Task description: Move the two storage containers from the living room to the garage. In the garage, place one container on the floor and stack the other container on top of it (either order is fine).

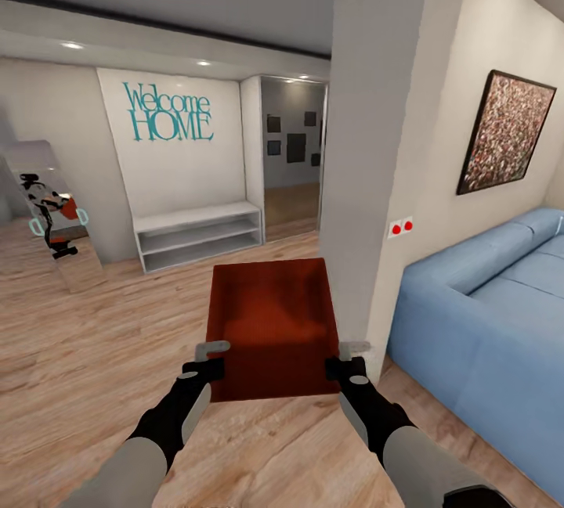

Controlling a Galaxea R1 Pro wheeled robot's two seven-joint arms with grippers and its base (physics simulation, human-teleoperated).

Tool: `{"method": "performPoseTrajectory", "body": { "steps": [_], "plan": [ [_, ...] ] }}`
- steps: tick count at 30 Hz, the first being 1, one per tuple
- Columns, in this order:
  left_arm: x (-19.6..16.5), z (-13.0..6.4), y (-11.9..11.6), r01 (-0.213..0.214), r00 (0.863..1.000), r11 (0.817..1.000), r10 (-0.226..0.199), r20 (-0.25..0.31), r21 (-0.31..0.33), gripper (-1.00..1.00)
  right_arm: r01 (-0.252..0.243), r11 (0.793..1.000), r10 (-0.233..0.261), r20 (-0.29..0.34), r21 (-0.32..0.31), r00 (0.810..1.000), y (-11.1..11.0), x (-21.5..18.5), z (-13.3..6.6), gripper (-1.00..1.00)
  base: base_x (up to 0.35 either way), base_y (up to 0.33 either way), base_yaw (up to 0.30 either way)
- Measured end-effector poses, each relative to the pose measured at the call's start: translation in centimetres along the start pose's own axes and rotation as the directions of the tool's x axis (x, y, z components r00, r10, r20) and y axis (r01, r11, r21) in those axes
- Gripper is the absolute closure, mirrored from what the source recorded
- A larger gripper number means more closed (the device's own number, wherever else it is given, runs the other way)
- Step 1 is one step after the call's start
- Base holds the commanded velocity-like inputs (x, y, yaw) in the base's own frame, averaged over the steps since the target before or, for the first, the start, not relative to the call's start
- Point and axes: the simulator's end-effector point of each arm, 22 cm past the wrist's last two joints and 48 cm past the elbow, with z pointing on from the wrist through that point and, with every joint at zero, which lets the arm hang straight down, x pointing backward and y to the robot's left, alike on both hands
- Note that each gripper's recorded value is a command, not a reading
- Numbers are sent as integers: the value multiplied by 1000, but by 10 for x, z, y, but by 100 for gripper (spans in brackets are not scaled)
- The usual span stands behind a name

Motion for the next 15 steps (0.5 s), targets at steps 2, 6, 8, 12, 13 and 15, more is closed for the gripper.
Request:
{"method": "performPoseTrajectory", "body": {
  "steps": [2,6,8,12,13,15],
  "plan": [
    [0,0,0,0,1000,1000,0,1,0,100,0,1000,0,1,0,1000,0,0,0,100,0,0,268],
    [-1,-1,0,0,1000,1000,0,2,0,100,0,1000,0,2,0,1000,0,-1,-1,100,0,0,268],
    [-1,-1,0,1,1000,1000,-1,3,0,100,0,1000,0,3,0,1000,0,-2,-1,100,0,0,268],
    [-2,-1,0,1,1000,1000,-1,4,1,100,0,1000,0,4,0,1000,0,-3,-1,100,0,0,268],
    [-3,-1,0,1,1000,1000,-1,5,1,100,0,1000,0,5,0,1000,0,-3,-1,100,0,0,268],
    [-3,-2,0,1,1000,1000,-1,6,0,100,0,1000,0,6,0,1000,0,-3,-1,100,0,0,268]
  ]
}}
